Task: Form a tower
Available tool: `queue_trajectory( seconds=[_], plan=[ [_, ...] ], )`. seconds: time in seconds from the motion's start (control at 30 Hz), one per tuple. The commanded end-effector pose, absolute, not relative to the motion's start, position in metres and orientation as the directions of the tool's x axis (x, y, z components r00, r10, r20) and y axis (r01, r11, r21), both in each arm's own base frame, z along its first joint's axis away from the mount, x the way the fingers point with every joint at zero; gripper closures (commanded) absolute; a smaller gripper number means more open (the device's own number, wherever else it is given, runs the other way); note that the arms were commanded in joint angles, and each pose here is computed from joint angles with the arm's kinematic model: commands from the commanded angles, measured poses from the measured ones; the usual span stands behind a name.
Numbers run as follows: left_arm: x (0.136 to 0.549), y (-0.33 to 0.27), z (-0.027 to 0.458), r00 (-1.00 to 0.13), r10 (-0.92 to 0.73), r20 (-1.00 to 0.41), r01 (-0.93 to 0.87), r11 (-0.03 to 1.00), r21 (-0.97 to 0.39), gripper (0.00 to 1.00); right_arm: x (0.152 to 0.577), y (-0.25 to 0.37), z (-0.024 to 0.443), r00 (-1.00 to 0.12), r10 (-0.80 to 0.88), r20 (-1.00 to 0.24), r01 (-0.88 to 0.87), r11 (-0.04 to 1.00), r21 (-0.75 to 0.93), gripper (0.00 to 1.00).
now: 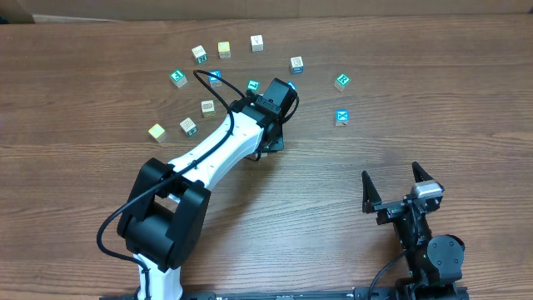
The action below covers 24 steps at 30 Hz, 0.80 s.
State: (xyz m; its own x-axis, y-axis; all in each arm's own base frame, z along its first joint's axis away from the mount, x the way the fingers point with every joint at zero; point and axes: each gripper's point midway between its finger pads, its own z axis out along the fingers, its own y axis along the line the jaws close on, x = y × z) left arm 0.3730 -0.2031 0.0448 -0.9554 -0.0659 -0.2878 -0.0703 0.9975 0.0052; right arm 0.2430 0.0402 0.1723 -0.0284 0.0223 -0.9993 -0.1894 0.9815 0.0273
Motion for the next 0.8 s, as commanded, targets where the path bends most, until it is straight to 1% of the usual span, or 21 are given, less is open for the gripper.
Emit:
queue_trajectory(
  seconds=[0.0,0.13,0.17,0.23,0.33,0.53,0.57,0.6,0.63,0.67,0.73,0.77],
  plan=[
    [0.373,-0.205,0.041,-0.957,-0.064,-0.284,-0.071,0.997,0.015,0.59,0.243,0.041,0.17,-0.025,0.021,-0.999,-0.191,0.981,0.025,0.0],
    [0.373,-0.205,0.041,-0.957,-0.064,-0.284,-0.071,0.997,0.014,0.52,0.243,0.041,0.17,-0.025,0.021,-0.999,-0.191,0.981,0.025,0.0],
    [0.374,-0.205,0.042,-0.956,-0.065,-0.285,-0.072,0.997,0.014,0.49,0.243,0.041,0.17,-0.025,0.021,-0.999,-0.191,0.981,0.025,0.0],
    [0.377,-0.206,0.045,-0.954,-0.068,-0.293,-0.074,0.997,0.008,0.38,0.243,0.041,0.17,-0.025,0.021,-0.999,-0.191,0.981,0.025,0.0],
    [0.389,-0.207,0.059,-0.946,-0.07,-0.317,-0.072,0.997,-0.006,0.37,0.243,0.041,0.17,-0.026,0.021,-0.999,-0.191,0.981,0.025,0.0],
    [0.427,-0.197,0.124,-0.915,-0.075,-0.396,-0.067,0.997,-0.035,0.35,0.243,0.041,0.17,-0.025,0.021,-0.999,-0.191,0.981,0.025,0.0],
    [0.434,-0.192,0.138,-0.907,-0.086,-0.413,-0.075,0.996,-0.043,0.33,0.243,0.041,0.17,-0.026,0.021,-0.999,-0.191,0.981,0.025,0.0],
    [0.447,-0.18,0.162,-0.889,-0.109,-0.444,-0.093,0.994,-0.057,0.3,0.243,0.041,0.17,-0.025,0.021,-0.999,-0.191,0.981,0.025,0.0],
    [0.454,-0.172,0.174,-0.88,-0.123,-0.459,-0.105,0.992,-0.064,0.29,0.243,0.041,0.17,-0.025,0.021,-0.999,-0.191,0.981,0.025,0.0],
    [0.461,-0.163,0.184,-0.869,-0.133,-0.476,-0.115,0.991,-0.068,0.28,0.243,0.041,0.17,-0.025,0.021,-0.999,-0.191,0.981,0.025,0.0],
    [0.473,-0.142,0.199,-0.852,-0.138,-0.505,-0.123,0.99,-0.063,0.21,0.243,0.041,0.17,-0.025,0.021,-0.999,-0.191,0.981,0.025,0.0],
    [0.478,-0.13,0.203,-0.846,-0.146,-0.514,-0.134,0.989,-0.06,0.21,0.243,0.041,0.17,-0.025,0.021,-0.999,-0.191,0.981,0.025,0.0]
  ],
)
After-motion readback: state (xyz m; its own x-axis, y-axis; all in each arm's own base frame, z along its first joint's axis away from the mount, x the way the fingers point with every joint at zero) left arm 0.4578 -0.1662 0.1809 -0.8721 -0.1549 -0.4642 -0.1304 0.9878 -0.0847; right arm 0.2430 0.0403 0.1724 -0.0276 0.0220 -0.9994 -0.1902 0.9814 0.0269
